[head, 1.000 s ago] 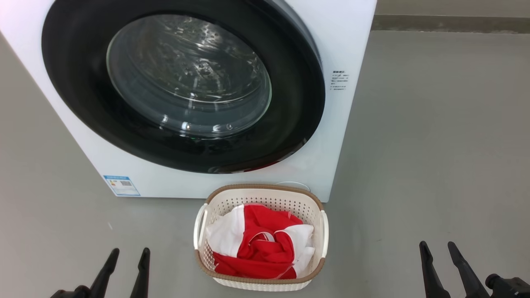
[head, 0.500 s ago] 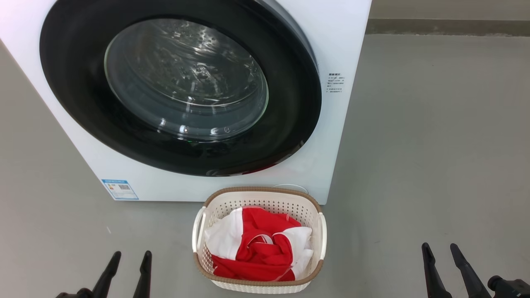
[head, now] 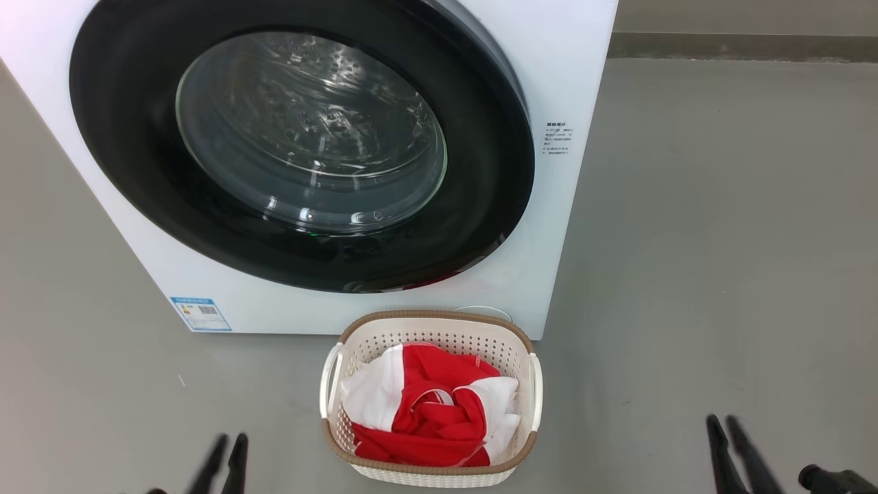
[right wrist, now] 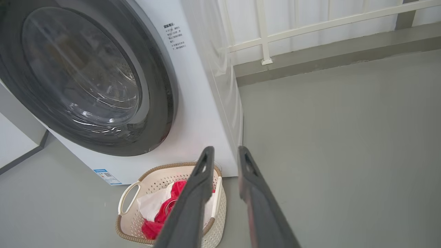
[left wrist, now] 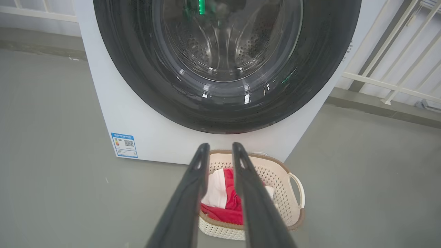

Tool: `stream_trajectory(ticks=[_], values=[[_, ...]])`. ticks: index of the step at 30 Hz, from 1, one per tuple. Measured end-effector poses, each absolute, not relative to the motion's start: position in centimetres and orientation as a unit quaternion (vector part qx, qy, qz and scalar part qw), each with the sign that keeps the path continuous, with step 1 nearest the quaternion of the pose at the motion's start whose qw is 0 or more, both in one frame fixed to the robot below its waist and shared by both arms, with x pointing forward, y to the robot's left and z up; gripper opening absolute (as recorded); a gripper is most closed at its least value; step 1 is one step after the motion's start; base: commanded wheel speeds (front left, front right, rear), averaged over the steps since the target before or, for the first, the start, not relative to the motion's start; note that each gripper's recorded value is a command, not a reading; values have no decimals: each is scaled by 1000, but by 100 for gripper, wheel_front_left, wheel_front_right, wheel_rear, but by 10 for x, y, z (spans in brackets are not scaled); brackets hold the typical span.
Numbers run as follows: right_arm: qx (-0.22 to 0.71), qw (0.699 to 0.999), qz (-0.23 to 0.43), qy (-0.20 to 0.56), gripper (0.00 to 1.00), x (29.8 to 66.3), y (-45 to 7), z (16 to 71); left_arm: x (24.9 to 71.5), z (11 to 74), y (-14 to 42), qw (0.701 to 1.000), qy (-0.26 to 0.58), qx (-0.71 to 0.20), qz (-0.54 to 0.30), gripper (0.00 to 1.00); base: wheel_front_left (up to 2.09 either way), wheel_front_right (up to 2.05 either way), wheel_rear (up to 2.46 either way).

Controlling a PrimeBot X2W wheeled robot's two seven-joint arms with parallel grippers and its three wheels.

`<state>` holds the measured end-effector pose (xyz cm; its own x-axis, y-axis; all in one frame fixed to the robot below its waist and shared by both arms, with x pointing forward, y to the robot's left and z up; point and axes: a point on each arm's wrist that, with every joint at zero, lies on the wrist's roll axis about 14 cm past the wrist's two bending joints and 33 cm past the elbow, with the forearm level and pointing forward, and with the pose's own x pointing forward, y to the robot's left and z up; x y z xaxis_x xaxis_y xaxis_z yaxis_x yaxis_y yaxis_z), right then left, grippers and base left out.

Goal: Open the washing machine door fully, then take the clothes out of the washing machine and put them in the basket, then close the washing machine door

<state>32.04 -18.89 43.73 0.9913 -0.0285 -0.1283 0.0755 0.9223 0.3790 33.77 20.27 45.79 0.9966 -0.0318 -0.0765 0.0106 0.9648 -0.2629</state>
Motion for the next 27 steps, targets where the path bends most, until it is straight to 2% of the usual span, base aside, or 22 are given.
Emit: stream_trajectory(ticks=[5,27], values=[[209,974,-33,82,0,315,-185,425,329,439,193,986,71,-153,-7,0,0,0,0],[301,948,-59,87,0,318,-191,423,332,436,198,964,83,-252,23,0,0,0,0]])
